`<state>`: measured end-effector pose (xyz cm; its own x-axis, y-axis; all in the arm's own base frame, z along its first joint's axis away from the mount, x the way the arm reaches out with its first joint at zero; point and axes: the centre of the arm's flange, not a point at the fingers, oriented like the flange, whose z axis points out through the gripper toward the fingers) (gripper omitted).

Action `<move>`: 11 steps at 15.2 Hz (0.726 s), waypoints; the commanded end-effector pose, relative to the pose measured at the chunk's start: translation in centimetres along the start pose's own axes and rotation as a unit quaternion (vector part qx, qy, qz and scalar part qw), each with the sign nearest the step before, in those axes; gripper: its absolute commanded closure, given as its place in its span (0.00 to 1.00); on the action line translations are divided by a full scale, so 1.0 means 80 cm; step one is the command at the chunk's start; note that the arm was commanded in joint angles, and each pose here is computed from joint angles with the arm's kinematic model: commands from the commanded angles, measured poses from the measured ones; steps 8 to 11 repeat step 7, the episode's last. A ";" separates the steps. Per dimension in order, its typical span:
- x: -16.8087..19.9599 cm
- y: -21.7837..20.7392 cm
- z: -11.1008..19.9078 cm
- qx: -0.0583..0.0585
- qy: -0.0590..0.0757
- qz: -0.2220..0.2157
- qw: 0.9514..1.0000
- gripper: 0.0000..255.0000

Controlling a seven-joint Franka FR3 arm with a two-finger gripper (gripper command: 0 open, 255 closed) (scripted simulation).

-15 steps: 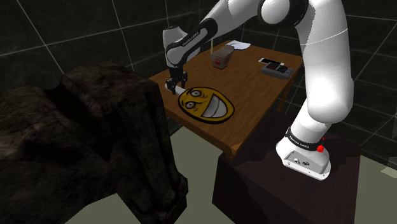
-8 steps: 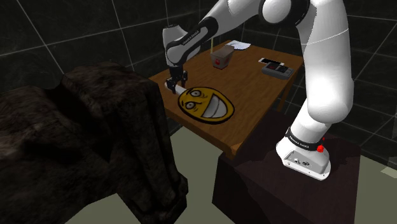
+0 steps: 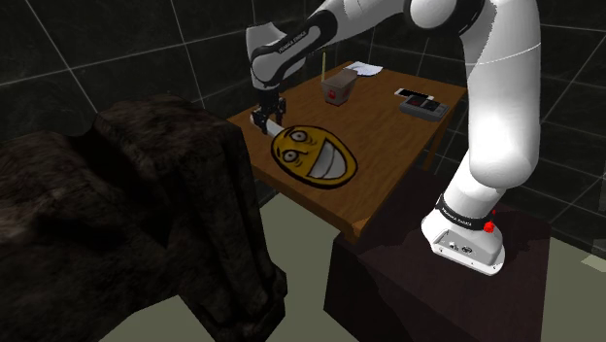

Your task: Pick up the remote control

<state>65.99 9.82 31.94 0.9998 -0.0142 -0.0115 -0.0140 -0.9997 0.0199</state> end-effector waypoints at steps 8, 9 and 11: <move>-0.001 0.000 -0.041 0.000 0.001 0.000 1.000 1.00; -0.001 0.000 -0.041 0.000 0.001 0.000 1.000 1.00; -0.001 0.000 -0.041 0.000 0.001 0.000 1.000 1.00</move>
